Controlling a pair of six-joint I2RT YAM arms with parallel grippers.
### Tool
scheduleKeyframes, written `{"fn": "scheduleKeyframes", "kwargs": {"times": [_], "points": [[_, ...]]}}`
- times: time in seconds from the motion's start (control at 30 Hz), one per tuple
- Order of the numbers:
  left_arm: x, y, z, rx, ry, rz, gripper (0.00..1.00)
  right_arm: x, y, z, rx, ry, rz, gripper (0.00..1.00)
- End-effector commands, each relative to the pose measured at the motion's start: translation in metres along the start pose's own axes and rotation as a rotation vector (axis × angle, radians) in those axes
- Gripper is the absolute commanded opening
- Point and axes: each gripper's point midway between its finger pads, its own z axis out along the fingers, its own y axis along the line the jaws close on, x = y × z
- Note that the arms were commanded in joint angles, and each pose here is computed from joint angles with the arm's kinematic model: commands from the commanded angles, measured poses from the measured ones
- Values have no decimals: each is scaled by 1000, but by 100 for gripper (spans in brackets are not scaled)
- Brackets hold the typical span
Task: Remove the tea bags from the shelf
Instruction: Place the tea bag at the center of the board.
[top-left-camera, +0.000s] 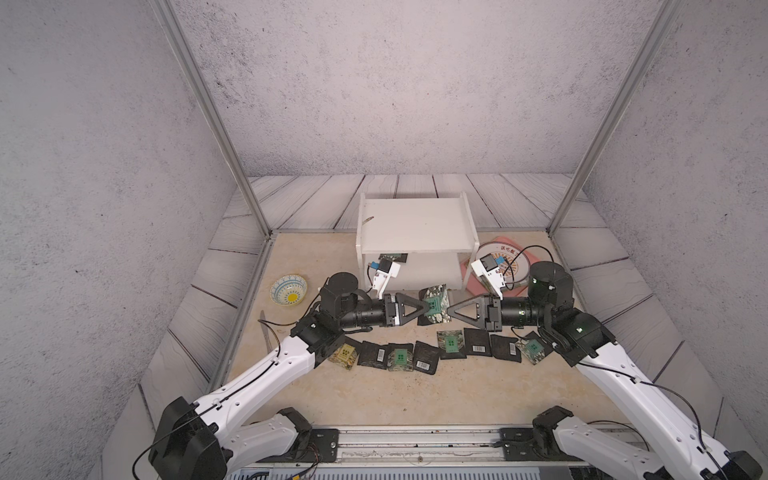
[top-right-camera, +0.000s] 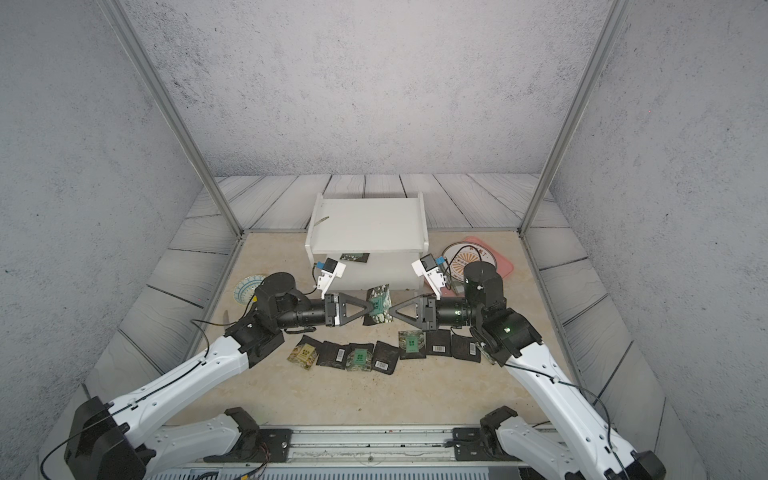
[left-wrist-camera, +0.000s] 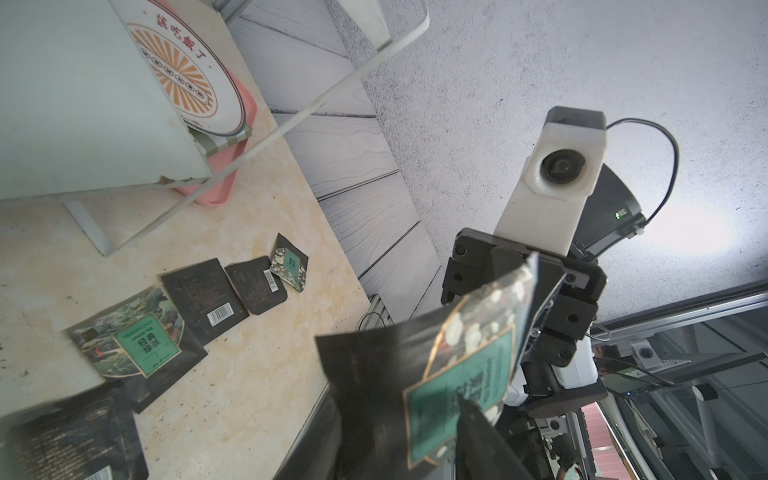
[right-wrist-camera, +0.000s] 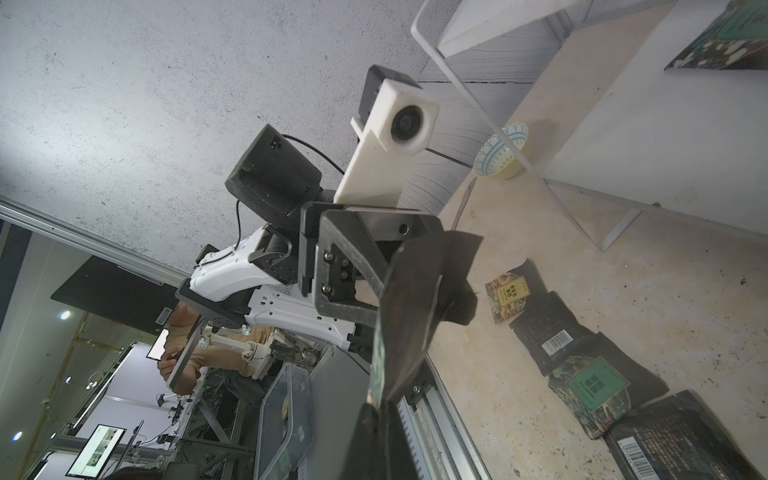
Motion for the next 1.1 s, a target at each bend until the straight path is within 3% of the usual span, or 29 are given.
{"fn": "scheduleKeyframes", "kwargs": {"times": [0.0,0.33,0.4,0.5,0.63,1.07], "points": [[0,-11,-6,17,-22,35,39,-2,-1,2,3,-3,-23,0],[3,-4,-12,-29,-31,30,8,-3,-11,1,59,-16,-27,1],[3,0,-13,-49,-36,25,6,-4,-16,0,86,-25,-26,11],[1,9,-21,-104,-58,7,1,-7,-27,-3,162,-46,-33,35],[1,32,-46,-238,-110,-36,0,-10,-39,-13,268,-63,-51,51],[43,137,-158,-817,-335,-374,0,-22,-69,-42,445,-157,-26,56]]}}
